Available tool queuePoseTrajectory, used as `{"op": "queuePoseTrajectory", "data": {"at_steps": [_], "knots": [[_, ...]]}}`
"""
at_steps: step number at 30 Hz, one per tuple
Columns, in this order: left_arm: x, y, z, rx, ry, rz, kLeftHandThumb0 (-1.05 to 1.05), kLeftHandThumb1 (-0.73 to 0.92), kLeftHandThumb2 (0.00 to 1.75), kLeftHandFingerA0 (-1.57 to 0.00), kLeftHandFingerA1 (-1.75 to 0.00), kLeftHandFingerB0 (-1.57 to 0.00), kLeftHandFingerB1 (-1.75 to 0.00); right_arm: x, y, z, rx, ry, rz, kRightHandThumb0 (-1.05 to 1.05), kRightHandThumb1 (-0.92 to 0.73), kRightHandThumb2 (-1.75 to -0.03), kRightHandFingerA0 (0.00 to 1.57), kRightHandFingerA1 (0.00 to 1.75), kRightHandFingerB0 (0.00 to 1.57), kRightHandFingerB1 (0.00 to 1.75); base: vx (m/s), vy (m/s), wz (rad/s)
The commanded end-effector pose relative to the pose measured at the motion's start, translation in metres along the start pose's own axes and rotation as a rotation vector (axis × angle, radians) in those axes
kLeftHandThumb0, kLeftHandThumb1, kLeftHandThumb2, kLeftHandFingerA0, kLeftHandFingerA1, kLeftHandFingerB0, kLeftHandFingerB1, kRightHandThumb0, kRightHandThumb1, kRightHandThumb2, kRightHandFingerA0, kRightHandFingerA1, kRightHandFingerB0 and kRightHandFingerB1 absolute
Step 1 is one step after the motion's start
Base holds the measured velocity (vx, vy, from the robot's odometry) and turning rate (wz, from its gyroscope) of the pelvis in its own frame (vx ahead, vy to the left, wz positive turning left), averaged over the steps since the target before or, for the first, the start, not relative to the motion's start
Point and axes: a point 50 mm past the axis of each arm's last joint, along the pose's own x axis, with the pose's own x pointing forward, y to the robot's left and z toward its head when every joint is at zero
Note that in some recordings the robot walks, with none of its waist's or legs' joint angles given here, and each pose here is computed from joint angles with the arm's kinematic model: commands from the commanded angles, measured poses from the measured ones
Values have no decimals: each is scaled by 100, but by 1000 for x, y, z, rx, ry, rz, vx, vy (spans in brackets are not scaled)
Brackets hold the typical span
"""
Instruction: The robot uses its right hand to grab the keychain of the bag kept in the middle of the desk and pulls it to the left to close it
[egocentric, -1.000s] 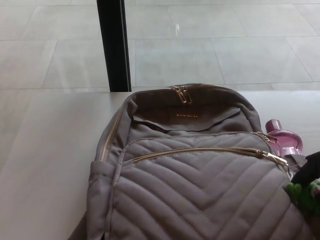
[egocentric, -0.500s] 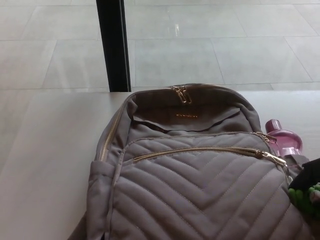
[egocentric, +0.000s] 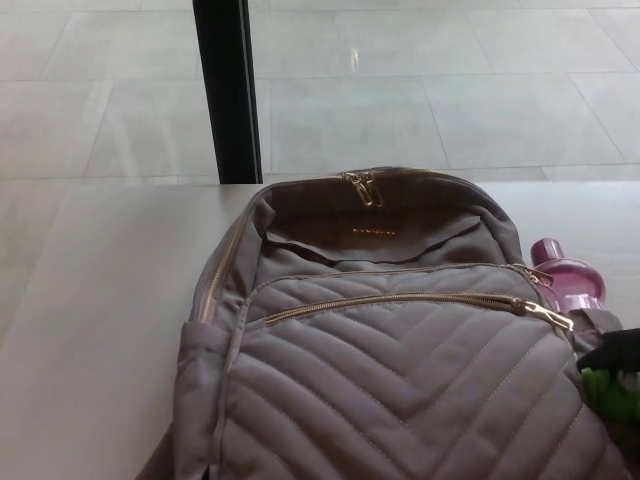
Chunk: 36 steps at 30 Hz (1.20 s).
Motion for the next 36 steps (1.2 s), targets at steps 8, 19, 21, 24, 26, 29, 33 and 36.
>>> {"op": "queuePoseTrajectory", "data": {"at_steps": [8,19,21,24,26,29,33,36], "knots": [[-1,1,-1,3,-11,15,-86,92,84,-64,-63,-60,-52,-1,1,-6,-14,-18,-136,-22,-75,-64,76,159,66,46,0,0,0],[-3,2,-4,-16,-12,19,-89,92,87,-71,-66,-61,-52,0,1,0,35,-108,-298,-15,-72,-83,89,167,87,93,0,0,0],[-3,2,-4,-7,-12,21,-90,92,86,-71,-65,-61,-52,0,1,0,49,-127,-344,-13,-56,-95,109,157,94,101,0,0,0],[-3,1,-4,-11,-17,15,-85,82,122,-64,-67,-60,-60,0,3,-1,46,-135,-370,-12,-61,-95,93,165,88,108,0,0,0],[-3,1,-3,-8,-18,13,-90,92,86,-71,-67,-61,-53,0,5,-1,29,-144,-392,-12,-56,-100,95,164,92,107,0,0,0],[-3,1,-3,-11,-16,21,-89,92,86,-71,-67,-61,-52,2,9,-2,-11,-150,-407,-14,-53,-105,94,167,93,105,0,0,0],[-3,1,-4,-5,-13,20,-89,92,84,-69,-64,-62,-51,3,11,-4,-31,-152,-424,-13,-54,-89,89,175,72,146,0,0,0],[-3,1,-4,-13,-16,20,-91,92,88,-69,-65,-58,-51,3,13,-4,13,-183,-504,-15,-47,-110,94,175,78,152,0,0,0]]}}
